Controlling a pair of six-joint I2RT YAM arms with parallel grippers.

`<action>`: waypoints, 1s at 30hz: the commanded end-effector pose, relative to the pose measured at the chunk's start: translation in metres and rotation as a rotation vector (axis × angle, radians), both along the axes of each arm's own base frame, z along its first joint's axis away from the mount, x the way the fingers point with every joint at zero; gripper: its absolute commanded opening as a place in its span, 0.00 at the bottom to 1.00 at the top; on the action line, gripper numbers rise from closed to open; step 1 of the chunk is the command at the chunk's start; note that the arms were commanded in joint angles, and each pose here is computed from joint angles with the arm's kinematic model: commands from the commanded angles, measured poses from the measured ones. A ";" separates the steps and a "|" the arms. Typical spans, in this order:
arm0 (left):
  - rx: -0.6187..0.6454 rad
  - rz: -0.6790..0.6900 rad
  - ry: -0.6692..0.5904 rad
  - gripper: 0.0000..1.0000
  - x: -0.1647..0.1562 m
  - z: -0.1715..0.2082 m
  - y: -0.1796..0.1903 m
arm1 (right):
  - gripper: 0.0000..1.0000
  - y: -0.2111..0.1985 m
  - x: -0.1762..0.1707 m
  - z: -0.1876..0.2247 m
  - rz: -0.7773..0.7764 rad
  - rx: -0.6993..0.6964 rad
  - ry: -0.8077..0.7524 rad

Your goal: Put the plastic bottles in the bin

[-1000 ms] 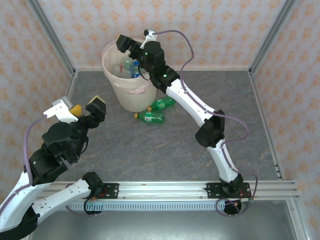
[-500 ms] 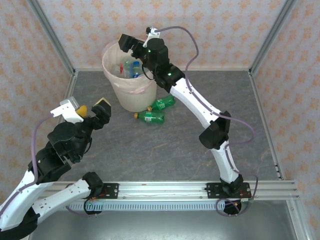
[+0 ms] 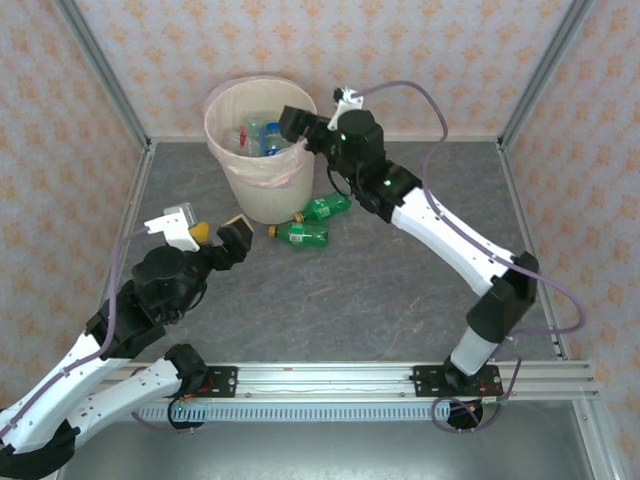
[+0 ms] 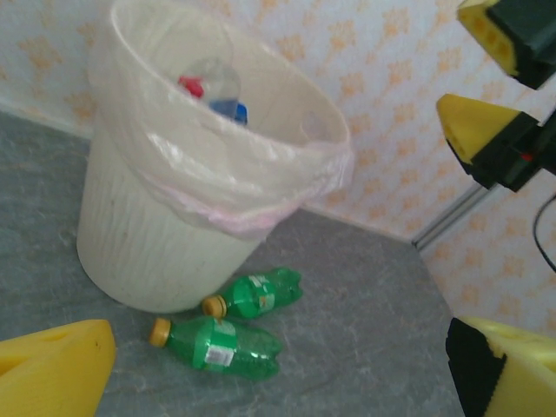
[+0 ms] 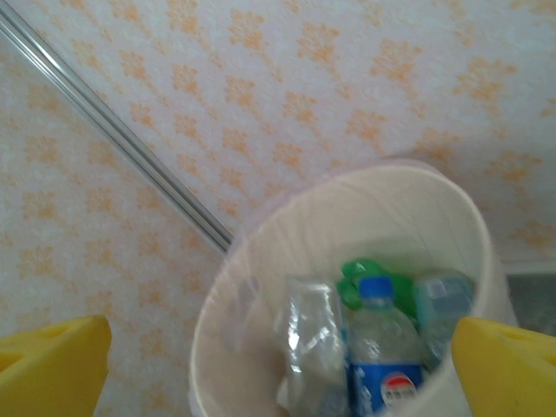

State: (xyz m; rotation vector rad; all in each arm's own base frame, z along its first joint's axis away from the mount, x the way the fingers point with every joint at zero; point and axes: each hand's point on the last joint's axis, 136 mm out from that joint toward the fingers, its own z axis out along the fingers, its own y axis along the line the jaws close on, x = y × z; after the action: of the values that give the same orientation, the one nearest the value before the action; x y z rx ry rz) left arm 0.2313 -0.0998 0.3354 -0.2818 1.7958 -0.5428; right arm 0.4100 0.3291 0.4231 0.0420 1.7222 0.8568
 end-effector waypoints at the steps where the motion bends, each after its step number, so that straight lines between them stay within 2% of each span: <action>1: -0.074 -0.057 0.009 0.99 -0.003 -0.008 -0.013 | 1.00 -0.025 -0.020 0.004 -0.040 0.010 -0.049; 7: -0.086 -0.060 0.035 0.99 -0.003 -0.033 -0.014 | 1.00 -0.054 -0.039 -0.047 -0.084 -0.065 -0.007; 14: -0.102 -0.049 0.075 0.99 -0.008 -0.056 -0.010 | 1.00 -0.064 -0.048 -0.110 -0.087 -0.142 0.059; 19: -0.130 -0.034 0.097 0.99 -0.011 -0.069 -0.006 | 1.00 -0.053 -0.048 -0.164 -0.036 -0.241 0.154; 30: -0.138 -0.033 0.118 0.99 -0.013 -0.074 -0.006 | 1.00 -0.015 -0.047 -0.255 0.131 -0.340 0.296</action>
State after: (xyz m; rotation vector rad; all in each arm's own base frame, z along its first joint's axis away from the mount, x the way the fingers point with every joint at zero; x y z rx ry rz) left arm 0.2216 -0.1047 0.2632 -0.3866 1.8734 -0.6691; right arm 0.3643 0.2978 0.1753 -0.1152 2.1468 0.6133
